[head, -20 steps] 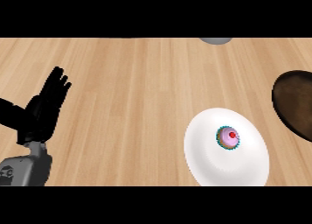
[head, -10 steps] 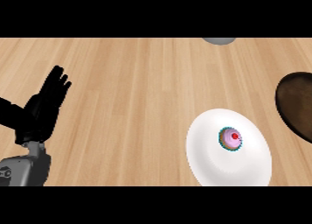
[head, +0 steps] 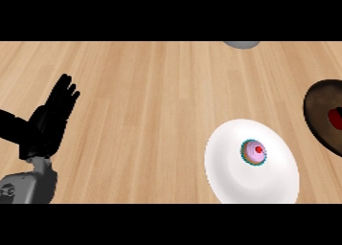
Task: Pick the can from the plate and place it in the pan
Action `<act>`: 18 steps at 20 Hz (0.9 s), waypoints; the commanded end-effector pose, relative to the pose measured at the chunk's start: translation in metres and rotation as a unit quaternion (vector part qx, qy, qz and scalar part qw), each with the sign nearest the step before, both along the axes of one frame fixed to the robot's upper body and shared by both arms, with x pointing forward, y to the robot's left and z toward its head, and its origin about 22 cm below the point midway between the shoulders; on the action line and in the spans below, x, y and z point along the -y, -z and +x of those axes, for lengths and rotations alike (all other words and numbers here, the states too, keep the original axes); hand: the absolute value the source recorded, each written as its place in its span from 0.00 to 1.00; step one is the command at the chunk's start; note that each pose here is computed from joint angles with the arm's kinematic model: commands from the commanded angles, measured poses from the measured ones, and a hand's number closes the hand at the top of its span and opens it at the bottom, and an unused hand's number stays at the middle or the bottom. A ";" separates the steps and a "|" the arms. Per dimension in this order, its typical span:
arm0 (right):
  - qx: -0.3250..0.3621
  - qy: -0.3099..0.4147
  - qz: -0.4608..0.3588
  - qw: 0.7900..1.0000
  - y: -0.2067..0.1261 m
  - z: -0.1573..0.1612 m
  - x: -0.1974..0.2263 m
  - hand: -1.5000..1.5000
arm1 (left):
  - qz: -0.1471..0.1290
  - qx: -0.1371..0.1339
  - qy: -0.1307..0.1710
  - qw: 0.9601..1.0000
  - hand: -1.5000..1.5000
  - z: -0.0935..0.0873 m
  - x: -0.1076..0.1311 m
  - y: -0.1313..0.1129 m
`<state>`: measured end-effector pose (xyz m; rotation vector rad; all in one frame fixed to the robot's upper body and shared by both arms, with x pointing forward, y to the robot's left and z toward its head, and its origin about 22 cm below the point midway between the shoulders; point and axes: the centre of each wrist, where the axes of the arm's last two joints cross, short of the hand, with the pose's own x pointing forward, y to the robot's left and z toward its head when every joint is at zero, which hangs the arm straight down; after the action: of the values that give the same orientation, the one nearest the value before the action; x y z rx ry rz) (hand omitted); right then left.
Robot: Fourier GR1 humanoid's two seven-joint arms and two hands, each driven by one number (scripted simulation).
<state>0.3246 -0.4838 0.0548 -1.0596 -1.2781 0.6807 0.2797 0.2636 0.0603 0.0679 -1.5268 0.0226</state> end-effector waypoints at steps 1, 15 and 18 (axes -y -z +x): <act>-0.035 -0.009 0.022 0.999 0.014 0.001 0.001 0.00 | 0.005 0.002 -0.007 1.000 0.50 0.005 0.004 -0.012; 0.152 0.002 0.308 0.939 -0.021 -0.057 0.078 0.00 | -0.001 0.007 -0.019 1.000 0.50 0.005 -0.017 -0.011; 0.152 -0.008 0.336 0.930 -0.024 -0.100 0.107 0.00 | -0.002 -0.004 -0.008 1.000 0.50 0.000 0.008 0.000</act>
<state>0.2594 -0.5662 0.0742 -0.6796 -1.5833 0.1435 0.2809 0.2653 0.0634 0.0899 -1.5311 0.0380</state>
